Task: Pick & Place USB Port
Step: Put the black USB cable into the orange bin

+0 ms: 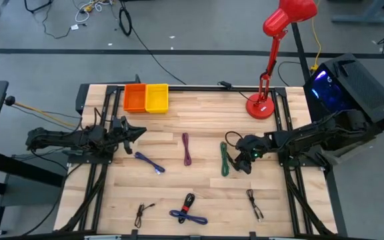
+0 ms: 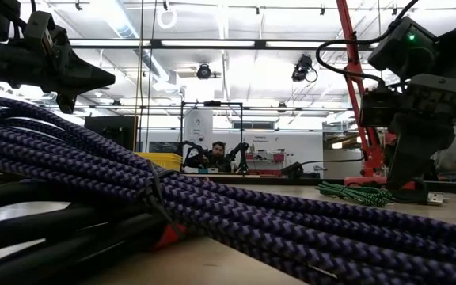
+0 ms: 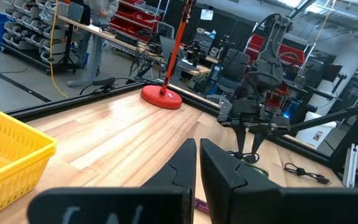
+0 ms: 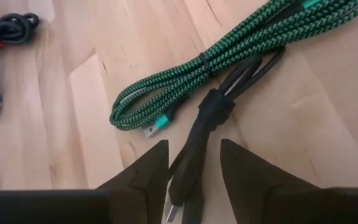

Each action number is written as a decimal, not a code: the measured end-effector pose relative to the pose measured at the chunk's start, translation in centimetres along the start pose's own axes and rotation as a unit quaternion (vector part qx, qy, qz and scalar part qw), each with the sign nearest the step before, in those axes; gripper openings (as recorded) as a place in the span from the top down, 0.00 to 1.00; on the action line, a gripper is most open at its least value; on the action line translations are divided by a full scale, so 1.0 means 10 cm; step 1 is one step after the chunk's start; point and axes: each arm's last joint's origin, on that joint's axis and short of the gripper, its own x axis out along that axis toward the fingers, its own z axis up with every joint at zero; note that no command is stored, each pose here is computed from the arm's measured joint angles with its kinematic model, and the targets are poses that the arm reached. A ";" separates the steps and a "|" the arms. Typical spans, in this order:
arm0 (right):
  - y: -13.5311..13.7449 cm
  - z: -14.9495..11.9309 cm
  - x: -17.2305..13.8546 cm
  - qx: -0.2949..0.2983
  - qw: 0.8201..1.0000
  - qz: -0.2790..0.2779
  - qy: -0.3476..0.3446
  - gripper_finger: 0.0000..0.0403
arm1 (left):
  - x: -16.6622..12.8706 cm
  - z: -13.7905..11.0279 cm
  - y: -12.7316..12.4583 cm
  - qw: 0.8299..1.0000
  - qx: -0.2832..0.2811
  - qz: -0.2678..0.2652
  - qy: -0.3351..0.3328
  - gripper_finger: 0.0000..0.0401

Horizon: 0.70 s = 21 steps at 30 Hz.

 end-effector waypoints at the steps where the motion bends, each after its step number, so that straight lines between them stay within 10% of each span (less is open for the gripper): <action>1: 0.01 -0.01 0.00 -0.002 1.000 0.001 0.001 0.64 | 0.00 0.00 0.00 1.000 0.000 0.000 0.000 0.94; 12: 0.02 -0.03 0.02 -0.041 0.999 -0.016 -0.001 0.95 | 0.00 0.00 0.00 1.000 0.000 0.000 0.001 0.94; 21: 0.00 -0.02 0.03 -0.061 0.997 -0.037 -0.009 0.99 | 0.00 0.00 0.00 1.000 0.000 0.001 0.002 0.94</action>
